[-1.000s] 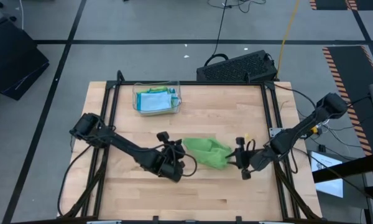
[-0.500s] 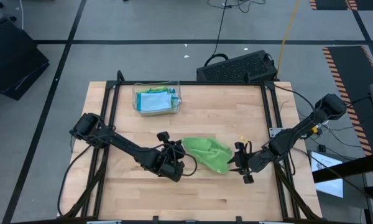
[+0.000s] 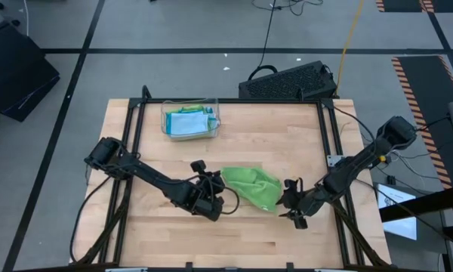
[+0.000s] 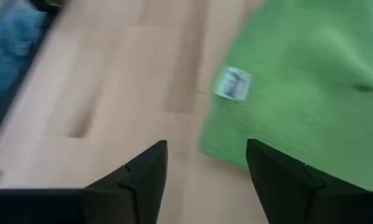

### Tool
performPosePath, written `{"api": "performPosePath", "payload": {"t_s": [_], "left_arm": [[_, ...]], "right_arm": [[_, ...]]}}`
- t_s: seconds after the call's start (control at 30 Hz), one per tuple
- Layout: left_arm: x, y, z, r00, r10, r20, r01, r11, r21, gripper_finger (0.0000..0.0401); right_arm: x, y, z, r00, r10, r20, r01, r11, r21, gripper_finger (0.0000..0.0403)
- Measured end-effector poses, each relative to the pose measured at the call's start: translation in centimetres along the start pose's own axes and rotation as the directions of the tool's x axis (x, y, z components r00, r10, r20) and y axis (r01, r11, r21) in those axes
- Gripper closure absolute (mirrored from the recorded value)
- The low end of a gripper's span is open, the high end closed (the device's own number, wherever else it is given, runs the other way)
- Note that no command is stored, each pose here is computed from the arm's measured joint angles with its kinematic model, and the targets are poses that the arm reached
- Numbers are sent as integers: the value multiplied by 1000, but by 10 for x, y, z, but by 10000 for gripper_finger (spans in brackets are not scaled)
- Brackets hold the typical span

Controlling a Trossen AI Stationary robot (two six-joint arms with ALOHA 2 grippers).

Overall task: Fold microfiber towels
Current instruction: Fold the green microfiber cloth

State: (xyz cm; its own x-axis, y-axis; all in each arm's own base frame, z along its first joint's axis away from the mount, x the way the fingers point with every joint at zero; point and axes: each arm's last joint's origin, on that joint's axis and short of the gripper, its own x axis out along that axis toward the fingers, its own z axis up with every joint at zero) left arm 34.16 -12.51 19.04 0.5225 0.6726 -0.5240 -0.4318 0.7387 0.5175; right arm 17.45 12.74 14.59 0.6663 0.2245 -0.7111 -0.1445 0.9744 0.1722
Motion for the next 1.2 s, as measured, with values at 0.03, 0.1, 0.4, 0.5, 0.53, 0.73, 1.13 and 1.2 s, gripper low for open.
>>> {"api": "performPosePath", "payload": {"t_s": [0.03, 0.1, 0.4, 0.5, 0.53, 0.73, 1.13, 1.2], "left_arm": [[0, 0, 0, 1000, 0, 0, 0, 1000, 0, 389], [1, 0, 0, 1000, -1, -2, 1, 1000, -2, 392], [1, 0, 0, 1000, -9, -6, 9, 1000, -5, 394], [1, 0, 0, 1000, -9, -6, 9, 1000, -5, 397], [1, 0, 0, 1000, -9, -6, 9, 1000, -5, 395], [1, 0, 0, 1000, -10, -8, 10, 1000, -4, 397], [1, -2, 0, 996, -83, -41, 84, 996, 36, 395], [1, -3, -1, 993, -109, -53, 112, 993, 49, 390]], "right_arm": [[1, 1, 1, 1000, 16, 6, -16, 1000, -9, 184], [6, 2, 2, 999, 36, 13, -36, 999, -21, 178], [19, -7, 5, 998, 63, -9, -63, 998, 4, 187], [21, -11, 7, 999, 52, 3, -52, 999, -7, 206], [22, -12, 8, 999, 50, 10, -50, 999, -9, 215], [22, -16, 7, 994, 97, -41, -98, 995, -19, 317], [9, -21, 8, 999, -2, -32, -2, 993, -122, 398], [5, -22, 10, 999, -33, -4, 32, 991, -132, 400]]}}
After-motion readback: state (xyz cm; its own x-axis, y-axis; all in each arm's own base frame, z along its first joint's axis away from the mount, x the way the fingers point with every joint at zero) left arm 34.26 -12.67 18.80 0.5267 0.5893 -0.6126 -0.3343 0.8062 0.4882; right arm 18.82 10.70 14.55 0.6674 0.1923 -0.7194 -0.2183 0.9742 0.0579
